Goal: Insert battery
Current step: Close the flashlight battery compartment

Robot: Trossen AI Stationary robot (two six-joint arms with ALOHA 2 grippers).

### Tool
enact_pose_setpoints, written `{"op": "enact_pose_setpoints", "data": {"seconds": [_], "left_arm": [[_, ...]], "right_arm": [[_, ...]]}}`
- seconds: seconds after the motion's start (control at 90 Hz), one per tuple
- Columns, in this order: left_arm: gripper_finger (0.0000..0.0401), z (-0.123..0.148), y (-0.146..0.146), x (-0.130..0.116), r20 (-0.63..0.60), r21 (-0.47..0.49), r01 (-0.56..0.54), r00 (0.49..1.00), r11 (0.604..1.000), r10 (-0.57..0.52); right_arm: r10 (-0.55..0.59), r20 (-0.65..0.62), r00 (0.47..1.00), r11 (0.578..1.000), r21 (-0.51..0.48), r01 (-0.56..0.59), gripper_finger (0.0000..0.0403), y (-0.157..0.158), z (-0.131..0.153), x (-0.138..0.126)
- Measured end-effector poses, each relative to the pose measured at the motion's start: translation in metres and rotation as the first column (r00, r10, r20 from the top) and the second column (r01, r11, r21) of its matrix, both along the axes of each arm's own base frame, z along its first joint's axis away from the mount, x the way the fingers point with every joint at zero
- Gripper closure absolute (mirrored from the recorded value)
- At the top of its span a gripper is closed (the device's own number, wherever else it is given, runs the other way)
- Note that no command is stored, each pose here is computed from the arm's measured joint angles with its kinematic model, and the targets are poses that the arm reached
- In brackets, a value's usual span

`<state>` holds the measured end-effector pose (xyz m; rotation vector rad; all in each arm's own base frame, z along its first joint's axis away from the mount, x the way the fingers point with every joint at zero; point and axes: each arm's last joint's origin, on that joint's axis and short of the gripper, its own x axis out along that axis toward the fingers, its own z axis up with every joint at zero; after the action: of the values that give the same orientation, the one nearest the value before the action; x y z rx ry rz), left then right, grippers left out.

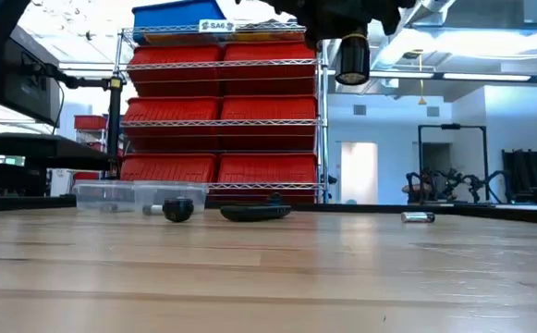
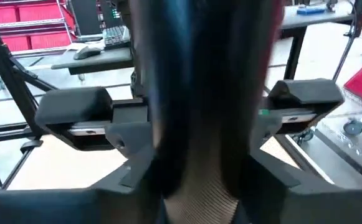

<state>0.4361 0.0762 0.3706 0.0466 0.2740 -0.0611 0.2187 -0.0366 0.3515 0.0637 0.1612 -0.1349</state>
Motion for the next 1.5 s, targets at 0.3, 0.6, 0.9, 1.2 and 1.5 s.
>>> {"op": "enact_pose_setpoints", "data": {"seconds": [0.3,0.6,0.9,1.2,1.5], "left_arm": [[0.0144,0.001,0.0,-0.011,-0.094,-0.093,-0.043,0.995,0.995,0.034],[0.0119,0.034,-0.006,-0.065,-0.233,-0.078,-0.175,0.96,0.981,0.153],[0.0119,0.034,-0.011,-0.092,-0.4,-0.148,-0.318,0.885,0.937,0.237],[0.0118,0.032,-0.021,-0.091,-0.432,-0.205,-0.344,0.872,0.916,0.23],[0.0118,0.032,-0.026,-0.09,-0.434,-0.242,-0.36,0.871,0.901,0.231]], "right_arm": [[0.029,-0.04,0.999,0.998,-0.055,-0.031,0.0261,0.006,0.001,-0.013],[0.022,-0.144,0.989,1.0,-0.01,-0.023,0.0261,0.01,-0.036,-0.018],[-0.039,-0.1,0.994,0.999,-0.015,0.038,0.0261,0.014,-0.116,-0.009],[-0.019,-0.183,0.983,1.0,-0.014,0.017,0.0261,0.024,-0.17,-0.001],[0.011,-0.185,0.983,1.0,-0.017,-0.015,0.0261,0.032,-0.182,0.007]]}}
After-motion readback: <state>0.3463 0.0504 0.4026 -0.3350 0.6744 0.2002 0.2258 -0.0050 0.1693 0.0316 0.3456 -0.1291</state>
